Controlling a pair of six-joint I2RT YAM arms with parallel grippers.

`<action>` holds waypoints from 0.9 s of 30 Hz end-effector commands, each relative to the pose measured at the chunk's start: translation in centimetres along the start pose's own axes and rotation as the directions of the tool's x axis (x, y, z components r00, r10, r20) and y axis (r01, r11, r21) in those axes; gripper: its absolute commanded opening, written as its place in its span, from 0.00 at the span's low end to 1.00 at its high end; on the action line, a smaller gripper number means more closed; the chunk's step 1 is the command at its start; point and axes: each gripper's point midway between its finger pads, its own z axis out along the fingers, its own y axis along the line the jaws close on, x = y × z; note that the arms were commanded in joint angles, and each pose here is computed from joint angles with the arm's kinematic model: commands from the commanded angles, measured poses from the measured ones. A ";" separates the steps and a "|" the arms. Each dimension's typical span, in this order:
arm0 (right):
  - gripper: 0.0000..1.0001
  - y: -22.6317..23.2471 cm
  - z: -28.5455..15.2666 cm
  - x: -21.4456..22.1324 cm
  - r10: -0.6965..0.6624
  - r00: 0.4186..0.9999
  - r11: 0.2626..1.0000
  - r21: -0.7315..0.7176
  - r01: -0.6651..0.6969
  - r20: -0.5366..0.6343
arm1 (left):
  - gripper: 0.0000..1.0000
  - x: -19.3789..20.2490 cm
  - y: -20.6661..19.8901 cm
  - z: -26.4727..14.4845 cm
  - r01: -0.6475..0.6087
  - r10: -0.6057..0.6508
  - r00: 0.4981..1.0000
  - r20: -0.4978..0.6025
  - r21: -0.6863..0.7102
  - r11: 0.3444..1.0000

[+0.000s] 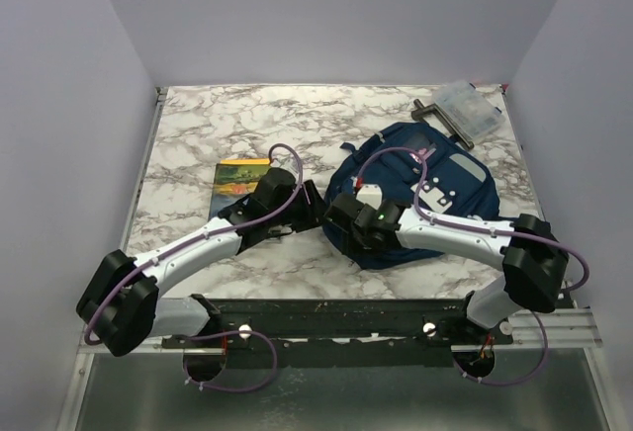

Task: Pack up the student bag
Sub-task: Unzip the student bag at the center of the board.

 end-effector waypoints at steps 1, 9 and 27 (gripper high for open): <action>0.46 -0.1 0.9 -1.7 -0.053 0.996 0.997 0.054 0.049 0.077 | 0.50 -0.4 0.2 0.8 0.054 -0.055 0.998 -0.014 -0.047 0.997; 0.01 0.5 -0.2 -2.0 -0.093 0.992 0.996 -0.006 0.094 0.080 | 0.64 -0.7 0.8 2.9 0.117 -0.121 0.992 -0.034 -0.095 0.989; 0.01 -1.9 -4.2 0.7 -0.183 0.982 0.982 -0.060 0.180 -0.050 | 0.02 -5.4 2.5 6.1 -0.028 0.033 0.999 0.023 -0.180 0.983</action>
